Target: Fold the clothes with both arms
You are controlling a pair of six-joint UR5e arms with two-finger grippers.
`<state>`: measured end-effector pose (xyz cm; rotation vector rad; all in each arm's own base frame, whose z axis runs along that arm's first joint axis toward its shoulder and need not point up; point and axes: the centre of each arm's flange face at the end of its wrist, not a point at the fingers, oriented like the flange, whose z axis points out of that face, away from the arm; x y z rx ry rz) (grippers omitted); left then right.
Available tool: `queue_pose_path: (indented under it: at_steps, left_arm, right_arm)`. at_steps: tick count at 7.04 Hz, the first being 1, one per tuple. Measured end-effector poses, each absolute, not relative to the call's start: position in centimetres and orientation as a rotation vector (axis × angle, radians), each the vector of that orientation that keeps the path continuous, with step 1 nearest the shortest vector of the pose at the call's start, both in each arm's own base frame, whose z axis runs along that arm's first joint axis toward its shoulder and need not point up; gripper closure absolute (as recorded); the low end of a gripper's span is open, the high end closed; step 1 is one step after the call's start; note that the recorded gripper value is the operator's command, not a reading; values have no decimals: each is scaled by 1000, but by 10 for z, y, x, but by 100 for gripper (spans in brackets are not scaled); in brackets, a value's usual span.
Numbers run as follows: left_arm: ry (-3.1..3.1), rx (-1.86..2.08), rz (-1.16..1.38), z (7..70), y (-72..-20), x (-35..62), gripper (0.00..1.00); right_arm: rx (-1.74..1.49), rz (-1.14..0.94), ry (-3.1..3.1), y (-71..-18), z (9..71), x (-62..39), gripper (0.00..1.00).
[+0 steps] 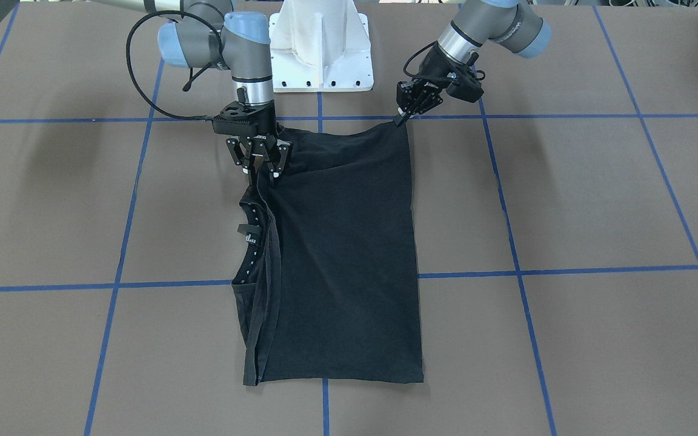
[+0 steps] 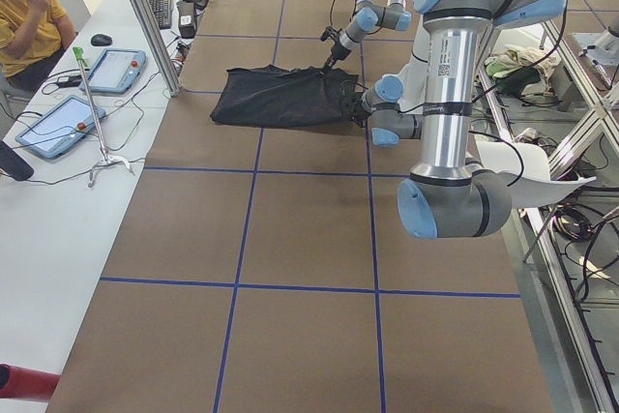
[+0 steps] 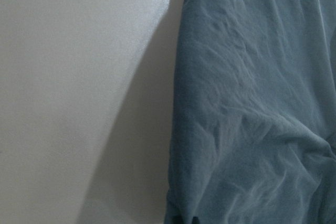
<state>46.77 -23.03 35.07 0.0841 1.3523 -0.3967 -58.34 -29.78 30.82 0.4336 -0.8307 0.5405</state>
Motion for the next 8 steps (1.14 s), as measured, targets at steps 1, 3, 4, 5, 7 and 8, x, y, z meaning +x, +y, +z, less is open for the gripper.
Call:
queue_pose_path:
  at_steps: [1,3,4,5,7,8]
  left_arm:
    - [1352,84,-397,351,-230,468,100]
    - [1353,85,-397,350,-230,468,100]
    - [1354,85,-397,350,-230,468,100]
    - [1360,84,-395,347,-230,467,100]
    - [1414,78,-390,322,-225,452,100]
    - [1448,62,-378,307,-215,440,100]
  right_arm:
    - [432,542,-834,-298,307,-583,100]
    - [431,538,-842,-298,302,-581,100]
    - [428,537,-854,-297,297,-576,100]
    - [425,537,-872,-295,291,-568,100]
    - [411,523,-924,-277,276,-543,100]
    - [394,496,-956,-254,270,-528,100]
